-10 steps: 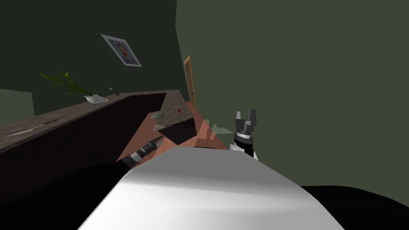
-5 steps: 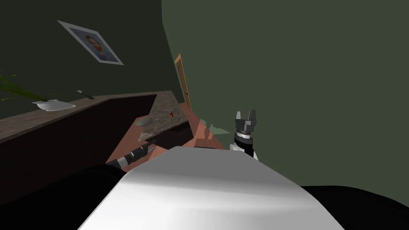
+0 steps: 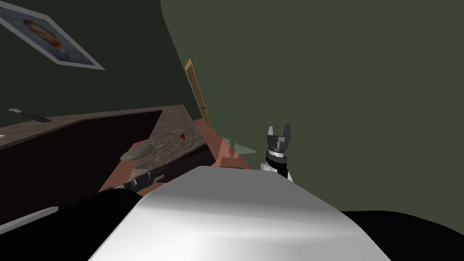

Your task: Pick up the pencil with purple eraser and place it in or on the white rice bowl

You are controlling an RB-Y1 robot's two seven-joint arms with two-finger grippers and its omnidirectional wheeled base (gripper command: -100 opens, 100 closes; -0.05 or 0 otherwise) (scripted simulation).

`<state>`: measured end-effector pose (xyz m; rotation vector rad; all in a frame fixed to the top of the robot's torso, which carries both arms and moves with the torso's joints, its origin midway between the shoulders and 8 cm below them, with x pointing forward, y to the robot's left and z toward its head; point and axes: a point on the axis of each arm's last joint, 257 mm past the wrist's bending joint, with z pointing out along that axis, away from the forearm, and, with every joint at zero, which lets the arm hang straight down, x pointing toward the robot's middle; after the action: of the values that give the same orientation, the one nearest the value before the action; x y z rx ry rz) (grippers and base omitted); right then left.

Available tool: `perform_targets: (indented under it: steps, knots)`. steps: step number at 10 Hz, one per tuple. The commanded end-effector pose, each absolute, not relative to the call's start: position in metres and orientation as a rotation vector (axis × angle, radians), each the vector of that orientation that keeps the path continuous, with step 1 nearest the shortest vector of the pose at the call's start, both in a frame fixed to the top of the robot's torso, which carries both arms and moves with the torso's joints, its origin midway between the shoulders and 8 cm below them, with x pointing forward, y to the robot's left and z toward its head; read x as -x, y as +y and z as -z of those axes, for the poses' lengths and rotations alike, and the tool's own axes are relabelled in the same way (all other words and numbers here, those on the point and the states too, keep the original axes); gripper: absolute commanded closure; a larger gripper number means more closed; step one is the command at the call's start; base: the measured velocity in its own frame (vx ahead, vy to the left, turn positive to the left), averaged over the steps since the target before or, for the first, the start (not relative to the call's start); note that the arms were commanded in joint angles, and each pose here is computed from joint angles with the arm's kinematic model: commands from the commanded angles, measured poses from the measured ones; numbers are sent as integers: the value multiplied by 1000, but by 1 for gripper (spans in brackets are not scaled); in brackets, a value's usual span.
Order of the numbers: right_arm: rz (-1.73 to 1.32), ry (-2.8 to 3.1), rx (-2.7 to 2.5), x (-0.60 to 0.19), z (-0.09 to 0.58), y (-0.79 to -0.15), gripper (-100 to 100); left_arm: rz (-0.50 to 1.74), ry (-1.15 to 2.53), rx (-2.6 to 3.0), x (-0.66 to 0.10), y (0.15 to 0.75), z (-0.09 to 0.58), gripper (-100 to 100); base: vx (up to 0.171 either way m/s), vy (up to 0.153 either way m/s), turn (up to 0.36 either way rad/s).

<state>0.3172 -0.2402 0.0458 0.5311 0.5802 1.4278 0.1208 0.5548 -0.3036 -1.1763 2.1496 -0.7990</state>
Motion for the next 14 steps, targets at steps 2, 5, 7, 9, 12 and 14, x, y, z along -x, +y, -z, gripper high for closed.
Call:
perform_targets:
  steps: [2,5,7,9,12,14]
  knots:
    - [-1428,580,-531,-317,-46,-240,0,726,2224,1234,-100,573,306,-100,246,12,-245]
    - [-1428,580,-531,-317,-46,-240,0,629,2304,1314,-68,595,310,-100,167,90,-207]
    - [-1428,580,-531,-317,-46,-240,0,531,2371,1391,-35,614,312,-100,260,124,-344]
    - [-1427,580,-531,-317,-46,-240,0,483,2400,1428,-18,622,313,-100,218,145,-136]
    - [-1427,581,-531,-317,-46,-240,0,352,2476,1522,31,639,314,-100,259,201,-256]
    - [-1427,581,-531,-317,-46,-240,0,288,2513,1563,55,645,314,-100,173,201,-144]
